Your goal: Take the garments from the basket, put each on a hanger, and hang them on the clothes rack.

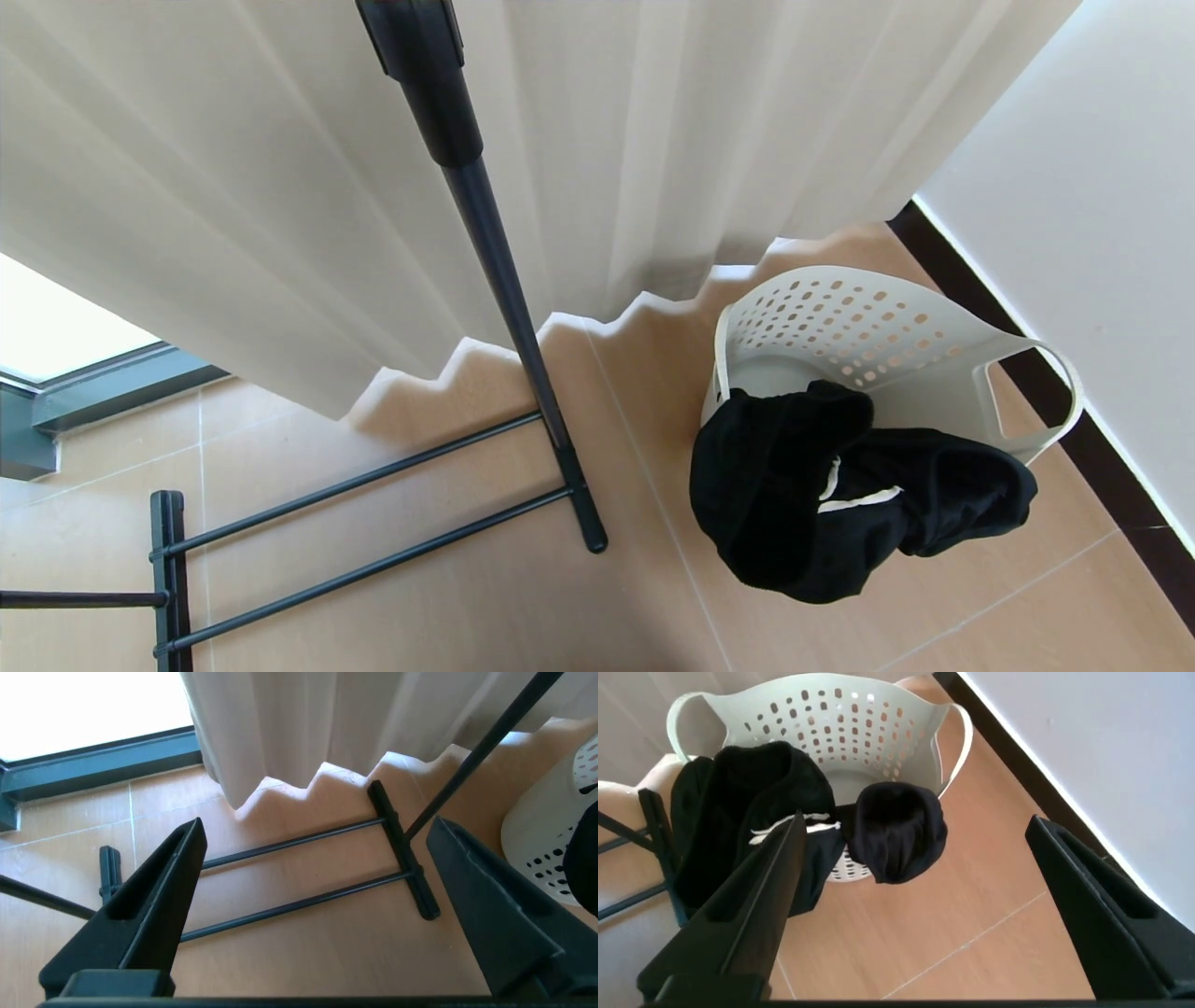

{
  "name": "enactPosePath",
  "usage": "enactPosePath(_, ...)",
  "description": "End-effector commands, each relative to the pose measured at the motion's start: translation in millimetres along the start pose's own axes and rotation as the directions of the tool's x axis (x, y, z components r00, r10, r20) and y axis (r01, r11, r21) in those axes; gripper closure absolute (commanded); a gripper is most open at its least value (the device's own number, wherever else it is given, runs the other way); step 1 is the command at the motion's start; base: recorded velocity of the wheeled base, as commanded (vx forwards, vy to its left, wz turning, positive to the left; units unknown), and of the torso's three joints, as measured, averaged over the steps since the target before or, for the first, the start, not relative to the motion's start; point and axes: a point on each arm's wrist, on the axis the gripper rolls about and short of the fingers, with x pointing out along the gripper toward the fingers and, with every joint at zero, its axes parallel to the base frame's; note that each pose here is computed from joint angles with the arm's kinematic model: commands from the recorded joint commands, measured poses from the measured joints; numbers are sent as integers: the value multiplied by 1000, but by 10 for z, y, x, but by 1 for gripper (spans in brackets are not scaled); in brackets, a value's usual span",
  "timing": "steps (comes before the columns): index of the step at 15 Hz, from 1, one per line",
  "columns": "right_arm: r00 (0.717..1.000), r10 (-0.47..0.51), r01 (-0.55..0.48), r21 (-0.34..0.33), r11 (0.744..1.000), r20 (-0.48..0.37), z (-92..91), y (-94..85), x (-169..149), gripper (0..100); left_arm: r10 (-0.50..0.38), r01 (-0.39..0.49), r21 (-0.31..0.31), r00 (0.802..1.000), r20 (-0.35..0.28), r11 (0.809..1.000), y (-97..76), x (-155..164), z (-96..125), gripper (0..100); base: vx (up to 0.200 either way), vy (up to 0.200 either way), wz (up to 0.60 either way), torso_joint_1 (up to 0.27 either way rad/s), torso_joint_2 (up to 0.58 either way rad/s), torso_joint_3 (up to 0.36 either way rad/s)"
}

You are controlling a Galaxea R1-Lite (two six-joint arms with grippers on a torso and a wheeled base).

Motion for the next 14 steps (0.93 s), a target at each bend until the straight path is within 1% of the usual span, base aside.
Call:
enactPosePath(1, 992, -6, 3, -27, 1000, -129, 11, 24, 120, 0, 1, -1, 0, 1000, -1, 1000, 0, 1, 0, 0, 0, 0, 0, 0, 0, 0)
enactPosePath(2, 985, -5, -1, -35, 999, -170, 35, 36, 166, 0, 3, -3, -1, 1000, -1, 1000, -1, 1, 0, 0, 0, 0, 0, 0, 0, 0)
enactPosePath(3, 974, 6, -17, -48, 999, -228, 144, 65, 265, 0, 1, -1, 0, 1000, -1, 1000, 0, 1, 0, 0, 0, 0, 0, 0, 0, 0)
enactPosePath(4, 964, 28, -43, -51, 998, -265, 211, 90, 342, 0, 1, -1, 0, 1000, -1, 1000, 0, 1, 0, 0, 0, 0, 0, 0, 0, 0)
enactPosePath(5, 949, 69, -89, -52, 995, -306, 339, 138, 462, 0, 3, -3, -1, 1000, -1, 1000, -1, 1, 0, 0, 0, 0, 0, 0, 0, 0)
enactPosePath(6, 942, 88, -111, -53, 992, -325, 404, 166, 530, 0, 1, -1, -2, 1000, -1, 1000, 0, 1, 0, 0, 0, 0, 0, 0, 0, 0)
enactPosePath(7, 918, 114, -151, -68, 986, -379, 514, 241, 702, 0, 1, -1, 0, 1000, -1, 1000, 0, 1, 0, 0, 0, 0, 0, 0, 0, 0)
enactPosePath(8, 905, 118, -164, -81, 983, -408, 526, 272, 774, 0, 1, -1, 0, 1000, -1, 1000, 0, 1, 0, 0, 0, 0, 0, 0, 0, 0)
enactPosePath(9, 867, 110, -193, -126, 973, -485, 509, 341, 955, 0, 1, -1, 0, 1000, -1, 1000, 0, 1, 0, 0, 0, 0, 0, 0, 0, 0)
enactPosePath(10, 847, 101, -213, -159, 964, -523, 516, 391, 1092, 0, 1, -1, 0, 1000, -1, 1000, 0, 1, 0, 0, 0, 0, 0, 0, 0, 0)
enactPosePath(12, 831, 94, -241, -202, 949, -548, 621, 489, 1357, 0, 0, 0, 0, 1000, -1, 1000, -1, 1, 0, 0, 0, 0, 0, 0, 0, 0)
enactPosePath(14, 790, 81, -275, -233, 933, -608, 565, 570, 1577, 0, 1, -1, 0, 1000, -1, 1000, 0, 1, 0, 0, 0, 0, 0, 0, 0, 0)
